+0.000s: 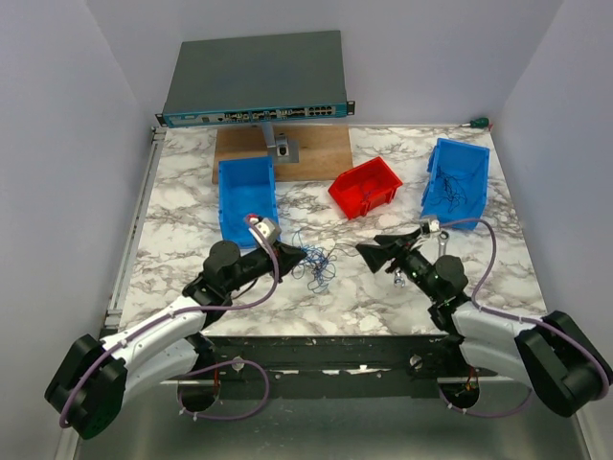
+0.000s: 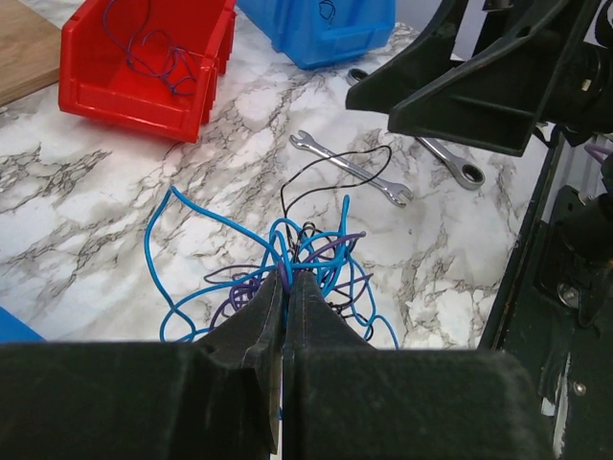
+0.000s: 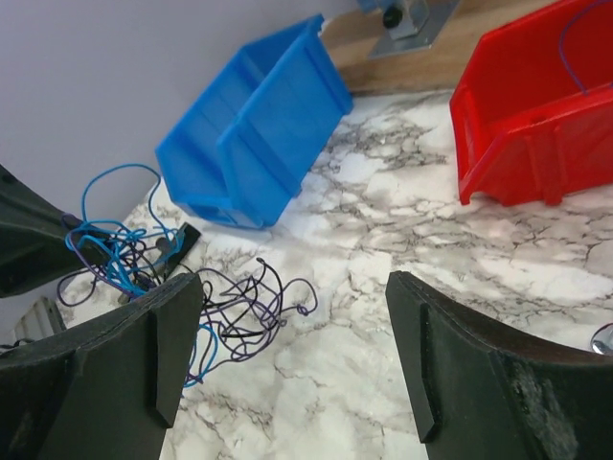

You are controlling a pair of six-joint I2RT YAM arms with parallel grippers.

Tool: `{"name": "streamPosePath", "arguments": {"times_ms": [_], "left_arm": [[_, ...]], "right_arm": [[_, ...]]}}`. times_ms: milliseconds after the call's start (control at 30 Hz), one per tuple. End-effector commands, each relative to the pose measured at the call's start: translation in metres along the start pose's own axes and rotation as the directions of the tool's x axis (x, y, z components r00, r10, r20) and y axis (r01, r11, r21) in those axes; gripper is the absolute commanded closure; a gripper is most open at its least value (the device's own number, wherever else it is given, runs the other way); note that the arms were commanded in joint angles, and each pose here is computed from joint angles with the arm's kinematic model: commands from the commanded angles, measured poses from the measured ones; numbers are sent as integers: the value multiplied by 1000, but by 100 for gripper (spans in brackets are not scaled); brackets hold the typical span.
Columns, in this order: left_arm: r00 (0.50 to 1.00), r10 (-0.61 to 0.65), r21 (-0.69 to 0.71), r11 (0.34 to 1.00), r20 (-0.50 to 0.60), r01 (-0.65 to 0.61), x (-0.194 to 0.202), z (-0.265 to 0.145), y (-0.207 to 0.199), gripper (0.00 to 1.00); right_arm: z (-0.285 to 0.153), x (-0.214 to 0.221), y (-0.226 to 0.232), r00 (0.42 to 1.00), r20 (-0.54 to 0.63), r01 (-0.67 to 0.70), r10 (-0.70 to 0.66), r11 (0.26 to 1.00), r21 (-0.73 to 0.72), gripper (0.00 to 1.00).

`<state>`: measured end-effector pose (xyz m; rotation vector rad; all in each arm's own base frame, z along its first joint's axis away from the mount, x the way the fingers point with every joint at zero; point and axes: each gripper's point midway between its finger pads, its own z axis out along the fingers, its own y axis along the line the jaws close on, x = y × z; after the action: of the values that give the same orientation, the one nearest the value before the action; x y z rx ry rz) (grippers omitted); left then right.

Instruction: Untangle the cables

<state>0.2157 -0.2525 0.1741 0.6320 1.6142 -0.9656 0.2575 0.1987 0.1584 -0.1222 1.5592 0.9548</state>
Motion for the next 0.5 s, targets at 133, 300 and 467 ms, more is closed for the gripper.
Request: {"name": "streamPosePath", "arguments": {"times_ms": [133, 300, 467], "left_arm": [[999, 41, 102, 994, 30, -44, -15, 4, -20, 100], [999, 39, 124, 991, 13, -40, -13, 7, -23, 100], [999, 44, 120, 992, 19, -46, -13, 6, -23, 100]], "right_arm": [[17, 15, 6, 995, -94, -25, 20, 999, -47, 13], [29, 33, 8, 981, -189, -65, 51, 996, -69, 15], [32, 44, 16, 970, -238, -90, 58, 988, -126, 28]]}}
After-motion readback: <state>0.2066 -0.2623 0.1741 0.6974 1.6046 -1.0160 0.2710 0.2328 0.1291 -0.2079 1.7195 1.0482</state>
